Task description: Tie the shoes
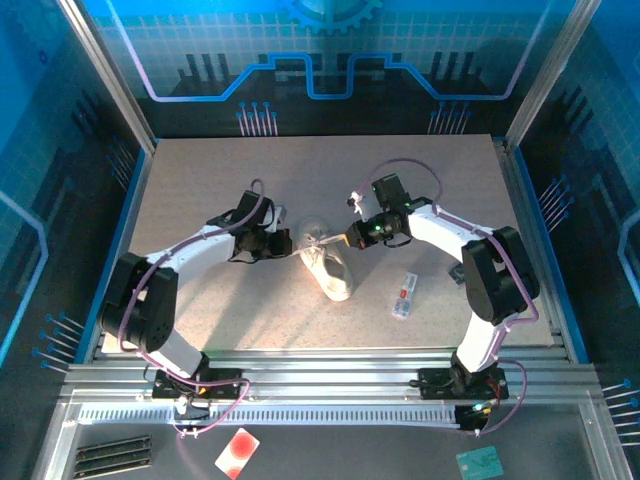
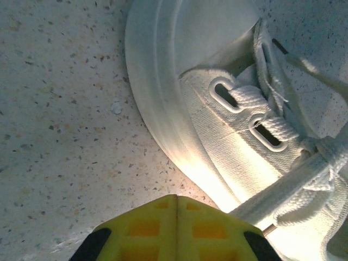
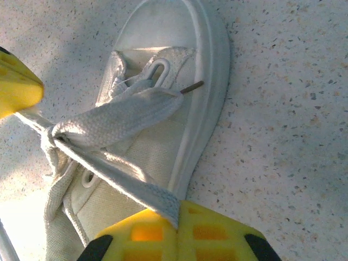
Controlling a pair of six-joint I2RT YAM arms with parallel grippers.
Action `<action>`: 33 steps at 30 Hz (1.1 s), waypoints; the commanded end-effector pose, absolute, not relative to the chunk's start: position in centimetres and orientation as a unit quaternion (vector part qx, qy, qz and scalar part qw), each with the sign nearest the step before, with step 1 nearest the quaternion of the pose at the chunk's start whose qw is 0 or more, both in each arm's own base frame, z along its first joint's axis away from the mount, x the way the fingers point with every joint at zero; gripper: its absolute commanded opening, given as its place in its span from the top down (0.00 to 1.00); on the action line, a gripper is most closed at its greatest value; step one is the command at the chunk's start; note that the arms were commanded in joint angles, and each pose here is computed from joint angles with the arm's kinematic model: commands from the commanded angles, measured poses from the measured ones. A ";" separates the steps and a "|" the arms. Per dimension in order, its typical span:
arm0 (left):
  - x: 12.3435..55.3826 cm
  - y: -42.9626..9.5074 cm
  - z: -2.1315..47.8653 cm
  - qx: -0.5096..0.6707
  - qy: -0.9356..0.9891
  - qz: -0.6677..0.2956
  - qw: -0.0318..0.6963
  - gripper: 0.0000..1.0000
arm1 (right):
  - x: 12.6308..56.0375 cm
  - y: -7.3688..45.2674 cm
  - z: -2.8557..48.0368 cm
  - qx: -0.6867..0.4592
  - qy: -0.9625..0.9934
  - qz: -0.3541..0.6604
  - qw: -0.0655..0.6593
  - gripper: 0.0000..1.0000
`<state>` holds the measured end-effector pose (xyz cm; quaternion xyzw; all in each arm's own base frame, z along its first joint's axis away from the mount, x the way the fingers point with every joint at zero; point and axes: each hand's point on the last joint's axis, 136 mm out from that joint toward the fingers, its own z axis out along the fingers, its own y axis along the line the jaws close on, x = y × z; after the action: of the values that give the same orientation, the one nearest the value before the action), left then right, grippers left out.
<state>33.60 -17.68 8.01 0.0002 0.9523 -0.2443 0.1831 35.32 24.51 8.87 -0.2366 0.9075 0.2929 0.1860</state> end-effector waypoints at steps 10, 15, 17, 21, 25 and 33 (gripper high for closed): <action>31.4 -14.7 6.2 0.002 0.972 -0.172 0.163 1.00 | 35.8 21.9 5.5 -0.204 0.928 0.270 0.153 1.00; 30.7 -14.3 5.5 0.002 0.974 -0.165 0.156 1.00 | 35.7 21.0 4.3 -0.189 0.937 0.258 0.138 1.00; 30.6 -14.1 5.4 0.002 0.975 -0.162 0.154 1.00 | 35.8 20.7 4.1 -0.184 0.940 0.251 0.136 1.00; 30.4 -13.7 5.4 0.001 0.976 -0.156 0.154 1.00 | 36.0 19.9 3.9 -0.176 0.946 0.236 0.137 1.00; 30.7 -13.7 5.9 0.003 0.974 -0.158 0.161 1.00 | 35.7 19.6 3.6 -0.172 0.948 0.236 0.130 1.00; 32.4 -15.5 9.3 0.023 0.955 -0.212 0.205 0.62 | 34.1 21.1 6.4 -0.180 0.927 0.297 0.144 0.53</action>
<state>32.21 -15.51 7.14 0.0132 0.9622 -0.1985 0.1862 34.61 21.44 4.50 -0.1839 0.9316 0.2845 0.1320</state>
